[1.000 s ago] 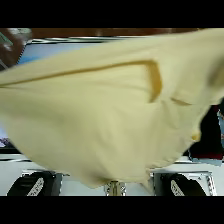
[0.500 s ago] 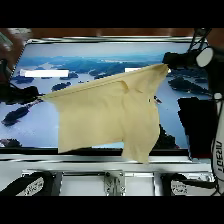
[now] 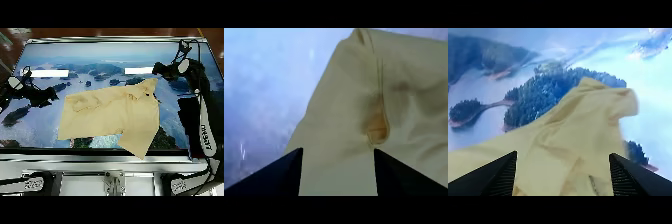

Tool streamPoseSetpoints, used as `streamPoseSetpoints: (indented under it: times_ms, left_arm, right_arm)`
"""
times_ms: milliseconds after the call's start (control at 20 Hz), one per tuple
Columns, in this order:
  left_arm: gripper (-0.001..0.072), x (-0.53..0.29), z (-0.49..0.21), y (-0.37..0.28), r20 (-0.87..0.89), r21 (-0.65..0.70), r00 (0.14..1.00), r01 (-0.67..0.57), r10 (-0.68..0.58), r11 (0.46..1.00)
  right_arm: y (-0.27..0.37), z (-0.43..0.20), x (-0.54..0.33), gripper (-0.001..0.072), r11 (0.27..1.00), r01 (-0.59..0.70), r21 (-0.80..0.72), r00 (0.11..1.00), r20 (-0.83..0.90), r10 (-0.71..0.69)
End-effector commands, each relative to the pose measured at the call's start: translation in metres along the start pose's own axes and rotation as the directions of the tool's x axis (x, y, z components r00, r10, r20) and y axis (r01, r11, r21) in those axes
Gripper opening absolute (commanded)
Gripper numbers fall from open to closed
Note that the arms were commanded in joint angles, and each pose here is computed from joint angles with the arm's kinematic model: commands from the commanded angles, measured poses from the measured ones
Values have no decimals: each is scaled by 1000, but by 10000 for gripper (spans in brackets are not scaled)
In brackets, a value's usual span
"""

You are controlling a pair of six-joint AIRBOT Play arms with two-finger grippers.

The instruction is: Fold the shirts.

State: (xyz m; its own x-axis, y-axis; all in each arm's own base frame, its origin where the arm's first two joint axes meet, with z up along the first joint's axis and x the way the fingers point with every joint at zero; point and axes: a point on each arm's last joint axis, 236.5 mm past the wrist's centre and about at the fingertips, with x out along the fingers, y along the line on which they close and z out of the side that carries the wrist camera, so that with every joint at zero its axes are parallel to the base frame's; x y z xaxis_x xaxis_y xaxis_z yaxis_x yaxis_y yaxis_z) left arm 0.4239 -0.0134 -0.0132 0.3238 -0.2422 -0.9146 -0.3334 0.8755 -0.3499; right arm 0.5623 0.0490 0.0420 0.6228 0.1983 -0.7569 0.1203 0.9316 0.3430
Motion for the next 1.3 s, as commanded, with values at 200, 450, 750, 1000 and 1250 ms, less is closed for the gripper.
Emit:
streamPoseSetpoints:
  times_ms: [200, 450, 750, 1000, 1250]
  left_arm:
    - [535, -54, -81, 83, -265, 20, 964, 36, -30, 999]
    - [534, -4, -167, 92, -307, -156, 929, 164, -206, 974]
    - [528, 31, -166, 93, -189, -253, 952, 188, -239, 949]
    - [528, 42, -170, 93, -214, -247, 949, 177, -232, 953]
    - [425, 63, -174, 70, -232, -229, 944, 181, -234, 956]
  right_arm:
    - [-123, -84, -125, 693, 988, 134, -80, 873, -462, -156]
    - [-129, -153, -128, 693, 968, 23, 251, 798, -588, 133]
    - [-108, -172, -109, 693, 968, -21, 248, 777, -606, 172]
    - [-111, -167, -105, 693, 968, -13, 252, 795, -584, 163]
    - [-116, -168, -103, 693, 968, 11, 251, 800, -584, 142]
